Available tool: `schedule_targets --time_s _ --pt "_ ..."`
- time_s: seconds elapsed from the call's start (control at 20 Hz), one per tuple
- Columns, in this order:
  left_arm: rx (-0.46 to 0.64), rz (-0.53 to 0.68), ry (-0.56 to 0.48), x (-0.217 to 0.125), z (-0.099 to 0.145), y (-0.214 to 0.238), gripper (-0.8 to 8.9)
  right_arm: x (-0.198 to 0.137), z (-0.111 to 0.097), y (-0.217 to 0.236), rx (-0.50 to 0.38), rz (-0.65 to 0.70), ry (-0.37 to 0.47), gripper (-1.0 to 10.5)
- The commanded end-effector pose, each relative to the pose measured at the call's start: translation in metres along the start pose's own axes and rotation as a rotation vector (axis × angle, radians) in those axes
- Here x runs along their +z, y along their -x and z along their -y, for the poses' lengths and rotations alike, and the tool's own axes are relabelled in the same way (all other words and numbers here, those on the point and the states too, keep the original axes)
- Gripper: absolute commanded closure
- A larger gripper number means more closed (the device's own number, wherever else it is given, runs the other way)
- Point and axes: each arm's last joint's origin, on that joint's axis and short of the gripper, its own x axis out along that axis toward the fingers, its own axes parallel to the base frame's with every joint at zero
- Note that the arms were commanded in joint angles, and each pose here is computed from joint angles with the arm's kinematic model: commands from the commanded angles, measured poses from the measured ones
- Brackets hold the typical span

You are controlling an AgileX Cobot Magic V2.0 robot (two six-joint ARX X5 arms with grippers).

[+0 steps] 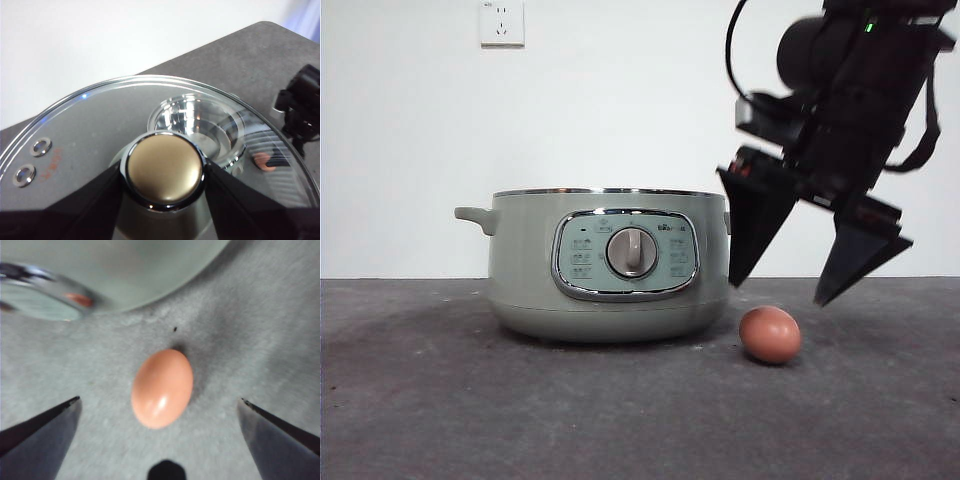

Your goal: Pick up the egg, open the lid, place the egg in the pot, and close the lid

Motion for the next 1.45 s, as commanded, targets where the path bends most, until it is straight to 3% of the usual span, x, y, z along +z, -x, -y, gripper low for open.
schedule_targets --time_s 0.05,0.15,0.4,0.45,0.55,0.85,1.05,1.25,1.45 --pt "0.004 0.025 0.002 -0.01 0.004 0.01 8.2 0.002 0.0 -0.013 -0.008 -0.015 0.004 3.3" --pt "0.003 0.024 0.014 -0.017 0.006 0.014 8.2 0.003 -0.001 -0.021 -0.025 -0.027 0.009 4.1" --pt "0.005 0.035 0.018 -0.021 0.009 0.02 8.2 0.002 0.002 -0.037 -0.038 -0.051 -0.027 4.2" --pt "0.005 0.035 0.018 -0.021 0.009 0.02 8.2 0.002 0.002 -0.038 -0.039 -0.055 -0.044 4.7" --pt "0.005 0.034 0.018 -0.021 0.009 0.019 8.2 0.002 0.001 -0.041 -0.04 -0.062 -0.04 6.7" --pt "0.005 0.033 0.019 -0.021 0.009 0.019 8.2 0.002 -0.004 -0.042 -0.03 -0.059 -0.027 9.6" --pt "0.005 0.033 0.019 -0.021 0.009 0.019 8.2 0.001 -0.005 -0.039 -0.031 -0.067 -0.051 9.6" --pt "0.004 0.031 0.019 -0.021 0.008 0.018 8.2 -0.003 -0.015 -0.006 -0.027 -0.058 -0.034 9.6" --pt "0.002 0.02 0.021 -0.019 0.007 0.014 8.2 -0.005 -0.038 0.054 -0.016 0.107 0.029 9.6"
